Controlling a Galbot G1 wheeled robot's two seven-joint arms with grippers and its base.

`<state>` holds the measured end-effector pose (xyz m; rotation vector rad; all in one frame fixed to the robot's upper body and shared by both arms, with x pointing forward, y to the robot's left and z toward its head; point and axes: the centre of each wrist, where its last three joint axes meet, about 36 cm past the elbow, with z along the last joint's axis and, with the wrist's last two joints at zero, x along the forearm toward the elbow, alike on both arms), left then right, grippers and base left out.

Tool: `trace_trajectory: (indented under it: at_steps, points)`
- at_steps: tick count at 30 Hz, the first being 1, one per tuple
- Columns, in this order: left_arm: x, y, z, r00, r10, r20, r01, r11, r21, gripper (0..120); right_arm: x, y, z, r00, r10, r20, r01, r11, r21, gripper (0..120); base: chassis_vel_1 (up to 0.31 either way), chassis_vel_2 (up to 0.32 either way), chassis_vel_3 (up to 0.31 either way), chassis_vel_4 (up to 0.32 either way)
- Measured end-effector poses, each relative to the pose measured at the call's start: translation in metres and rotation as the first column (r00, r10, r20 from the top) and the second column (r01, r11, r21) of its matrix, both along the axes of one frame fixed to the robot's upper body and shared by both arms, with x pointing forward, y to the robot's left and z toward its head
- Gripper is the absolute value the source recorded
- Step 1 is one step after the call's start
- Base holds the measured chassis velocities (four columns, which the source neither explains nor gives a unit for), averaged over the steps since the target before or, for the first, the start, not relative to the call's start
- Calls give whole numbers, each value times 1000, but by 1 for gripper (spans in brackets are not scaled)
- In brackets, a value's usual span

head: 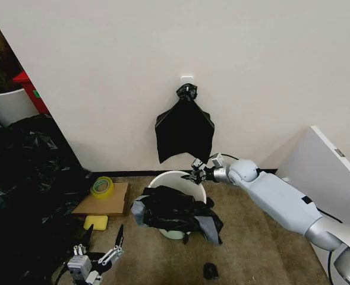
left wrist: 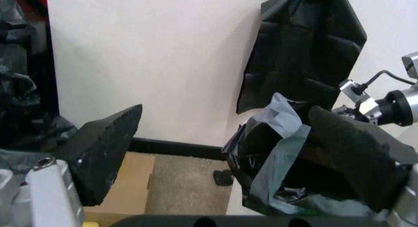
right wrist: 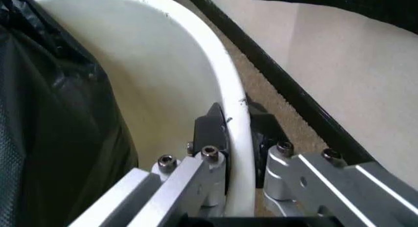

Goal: Place the garbage bag over the trash bin.

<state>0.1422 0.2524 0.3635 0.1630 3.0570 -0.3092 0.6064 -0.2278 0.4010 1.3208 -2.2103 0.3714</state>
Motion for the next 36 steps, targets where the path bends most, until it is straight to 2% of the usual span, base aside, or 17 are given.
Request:
trace_trajectory:
  at_steps: [3, 7, 11, 15, 19, 20, 22, 24, 27, 28, 29, 32, 33, 34, 36]
  points:
    - [-1, 0, 0, 1000, 2, -3, -2, 1000, -2, 100, -3, -1, -1, 1000, -9, -5, 9, 1000, 5, 3, 0, 0, 0, 0]
    - [0, -1, 0, 1000, 8, -3, -8, 1000, -7, 100, -13, -12, -6, 996, -79, -48, 81, 996, 42, 3, 0, 0, 0, 0]
    - [2, -3, 4, 1000, 14, -6, -14, 1000, -27, 100, -39, -32, -7, 964, -239, -120, 248, 966, 75, 3, 0, 0, 0, 0]
    - [3, -3, 5, 1000, 16, -14, -17, 999, -34, 100, -55, -43, -2, 947, -294, -131, 305, 950, 70, 3, 0, 0, 0, 0]
    - [11, -2, 11, 1000, 6, -19, -6, 999, -40, 100, -87, -59, 18, 905, -398, -148, 415, 902, 115, 3, 0, 0, 0, 0]
    - [11, -2, 11, 1000, 6, -19, -6, 999, -40, 100, -87, -59, 18, 905, -398, -148, 415, 902, 115, 3, 0, 0, 0, 0]
    - [16, -3, 15, 1000, -1, -17, 0, 999, -46, 100, -103, -61, 19, 874, -460, -160, 481, 867, 135, 3, 0, 0, 0, 0]
    - [17, -3, 16, 1000, -3, -16, 2, 999, -47, 100, -108, -61, 18, 865, -474, -163, 496, 858, 136, 3, 0, 0, 0, 0]
    - [22, -3, 22, 1000, -11, -13, 10, 999, -52, 100, -130, -58, 10, 819, -543, -184, 568, 813, 127, 3, 0, 0, 0, 0]
    - [24, -3, 24, 1000, -13, -13, 13, 998, -54, 100, -139, -53, 6, 790, -581, -194, 607, 786, 117, 3, 0, 0, 0, 0]
    - [24, -3, 24, 1000, -13, -13, 13, 998, -54, 100, -139, -53, 6, 790, -581, -194, 607, 786, 117, 3, 0, 0, 0, 0]
    - [26, -3, 25, 1000, -13, -11, 12, 998, -55, 100, -150, -40, 1, 724, -656, -212, 685, 721, 107, 3, 0, 0, 0, 0]
    - [26, -3, 25, 1000, -12, -12, 11, 998, -55, 100, -153, -31, 2, 686, -693, -221, 723, 683, 103, 3, 0, 0, 0, 0]
    - [26, -3, 25, 1000, -12, -12, 11, 998, -55, 100, -153, -31, 2, 686, -693, -221, 723, 683, 103, 3, 0, 0, 0, 0]
    - [25, -3, 25, 1000, -11, -14, 10, 998, -56, 100, -159, -15, 7, 623, -745, -237, 779, 619, 100, 3, 0, 0, 0, 0]
